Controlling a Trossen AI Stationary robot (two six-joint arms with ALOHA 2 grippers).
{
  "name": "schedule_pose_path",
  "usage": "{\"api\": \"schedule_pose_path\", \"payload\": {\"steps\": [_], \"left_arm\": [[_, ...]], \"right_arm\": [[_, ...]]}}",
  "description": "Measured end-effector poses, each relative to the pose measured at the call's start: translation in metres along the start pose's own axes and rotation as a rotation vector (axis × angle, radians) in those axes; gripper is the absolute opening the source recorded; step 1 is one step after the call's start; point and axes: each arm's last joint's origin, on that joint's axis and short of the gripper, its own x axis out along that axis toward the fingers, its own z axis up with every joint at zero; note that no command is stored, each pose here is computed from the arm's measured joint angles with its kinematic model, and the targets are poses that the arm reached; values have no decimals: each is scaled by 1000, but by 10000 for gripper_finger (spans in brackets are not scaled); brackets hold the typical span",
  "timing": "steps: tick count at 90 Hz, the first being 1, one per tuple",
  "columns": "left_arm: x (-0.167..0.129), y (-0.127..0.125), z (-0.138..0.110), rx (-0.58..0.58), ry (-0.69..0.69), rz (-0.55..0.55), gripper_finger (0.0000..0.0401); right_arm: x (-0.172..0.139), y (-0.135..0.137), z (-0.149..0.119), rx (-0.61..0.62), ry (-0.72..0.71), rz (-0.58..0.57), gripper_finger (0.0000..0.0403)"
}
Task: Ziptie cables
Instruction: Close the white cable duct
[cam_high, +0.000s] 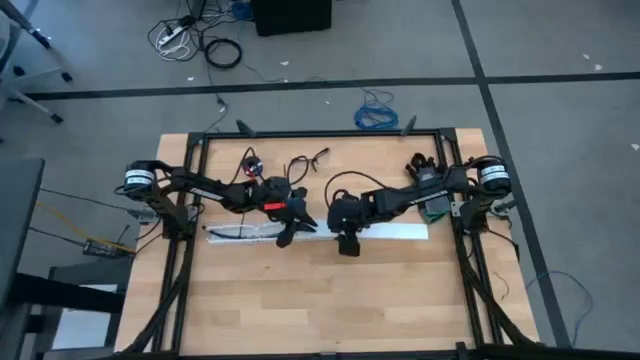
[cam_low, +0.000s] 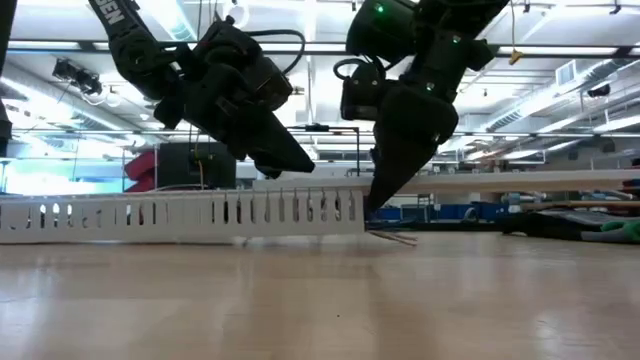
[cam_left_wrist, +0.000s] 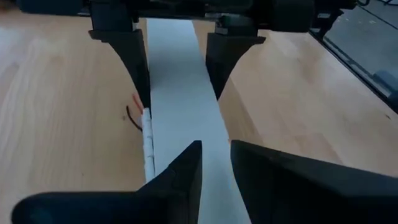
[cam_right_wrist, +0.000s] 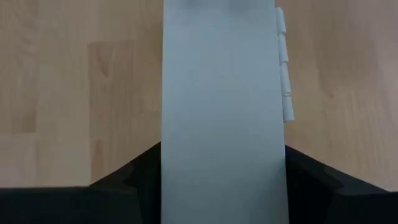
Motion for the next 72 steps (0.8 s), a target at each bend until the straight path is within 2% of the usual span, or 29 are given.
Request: {"api": "schedule_pose_path", "payload": {"steps": [55, 72], "left_arm": [[0, -1, -2, -8, 21, -39, 78], [-2, -4, -2, -15, 33, -90, 78]], "right_arm": [[0, 0, 1, -39, -6, 2, 229], [0, 0, 1, -29, -6, 3, 229]]}}
